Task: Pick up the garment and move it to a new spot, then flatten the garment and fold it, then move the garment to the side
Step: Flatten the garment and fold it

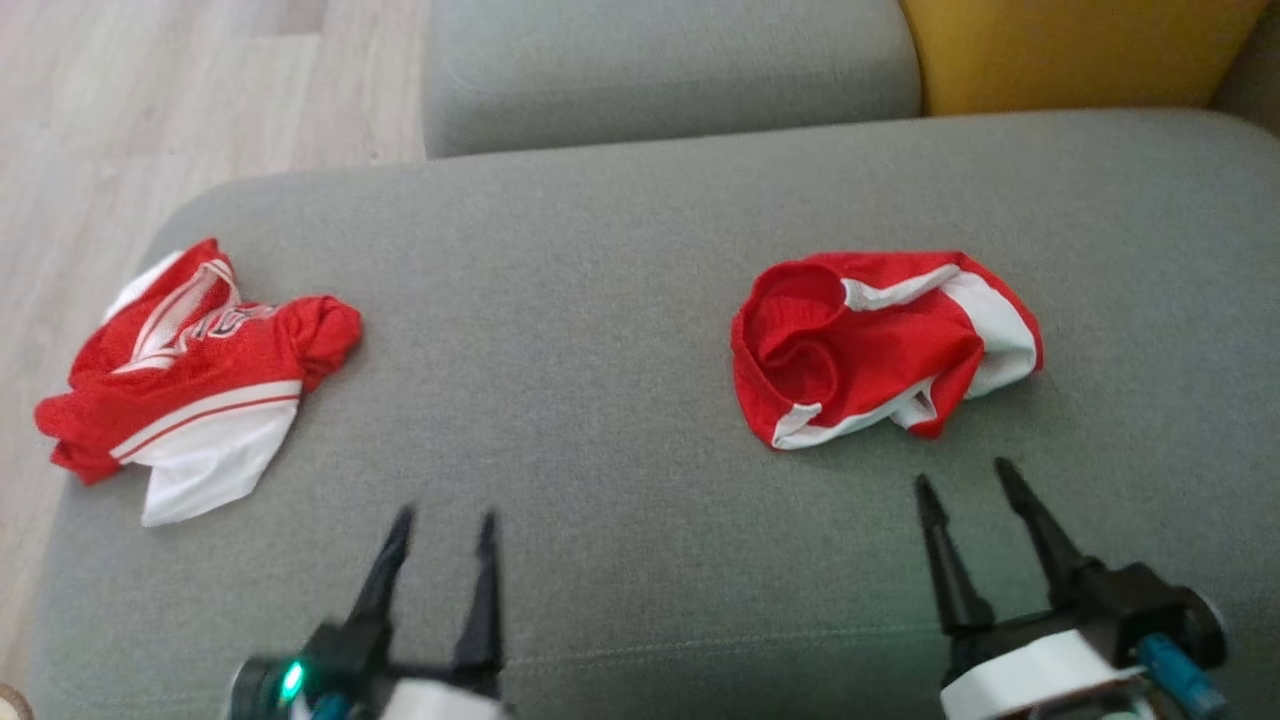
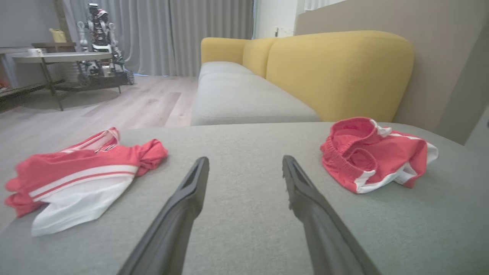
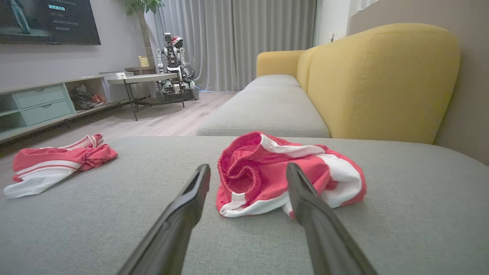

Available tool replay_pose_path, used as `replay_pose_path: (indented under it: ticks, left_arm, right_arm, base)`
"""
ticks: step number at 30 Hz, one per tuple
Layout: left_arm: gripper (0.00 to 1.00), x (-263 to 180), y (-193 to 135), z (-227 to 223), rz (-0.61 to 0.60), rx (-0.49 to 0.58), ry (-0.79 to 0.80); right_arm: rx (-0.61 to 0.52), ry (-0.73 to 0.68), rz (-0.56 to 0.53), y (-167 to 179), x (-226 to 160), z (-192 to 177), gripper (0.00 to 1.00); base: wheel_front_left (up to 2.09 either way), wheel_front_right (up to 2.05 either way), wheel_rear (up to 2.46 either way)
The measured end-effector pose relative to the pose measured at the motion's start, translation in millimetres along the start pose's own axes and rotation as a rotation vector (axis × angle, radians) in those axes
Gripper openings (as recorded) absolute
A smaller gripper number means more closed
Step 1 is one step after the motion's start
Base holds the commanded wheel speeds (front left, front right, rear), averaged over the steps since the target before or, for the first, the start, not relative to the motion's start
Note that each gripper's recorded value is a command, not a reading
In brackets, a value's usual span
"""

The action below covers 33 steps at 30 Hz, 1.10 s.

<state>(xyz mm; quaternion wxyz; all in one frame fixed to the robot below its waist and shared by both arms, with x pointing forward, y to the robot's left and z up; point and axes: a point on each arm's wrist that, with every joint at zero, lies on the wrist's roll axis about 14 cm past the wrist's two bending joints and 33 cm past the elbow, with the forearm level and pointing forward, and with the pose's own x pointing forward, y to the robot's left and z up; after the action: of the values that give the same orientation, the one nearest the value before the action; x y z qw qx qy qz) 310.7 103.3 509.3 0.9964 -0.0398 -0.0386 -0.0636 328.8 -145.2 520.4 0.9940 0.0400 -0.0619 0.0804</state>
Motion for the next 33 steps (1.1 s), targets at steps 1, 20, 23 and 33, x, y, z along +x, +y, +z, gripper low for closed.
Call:
replay_pose_path:
  ticks: [1, 20, 23, 33]
  left_arm:
    - [1.0, 6.2, -8.5, 1.2, -0.036, -0.004, -0.006]
    - [1.0, 136.8, -205.2, -17.7, -0.702, -0.112, 0.144]
    - [1.0, 149.2, -227.3, -24.7, -0.759, -0.13, 0.169]
    - [1.0, 182.2, -261.5, -82.6, -0.768, -0.114, 0.349]
  right_arm:
    - [-0.001, 0.003, -0.015, -4.8, -0.2, -0.9, 1.0]
    - [-0.024, -0.043, -0.219, -73.9, 19.1, 15.4, 1.0]
    - [0.005, -0.033, -0.236, -78.8, 23.2, 10.5, 1.0]
    - [-0.007, -0.019, -0.344, -111.9, 16.2, 10.3, 1.0]
  base:
    - [0.0, 0.0, 0.0]
    - [0.0, 0.0, 0.0]
    - [0.0, 0.0, 0.0]
    - [0.0, 0.0, 0.0]
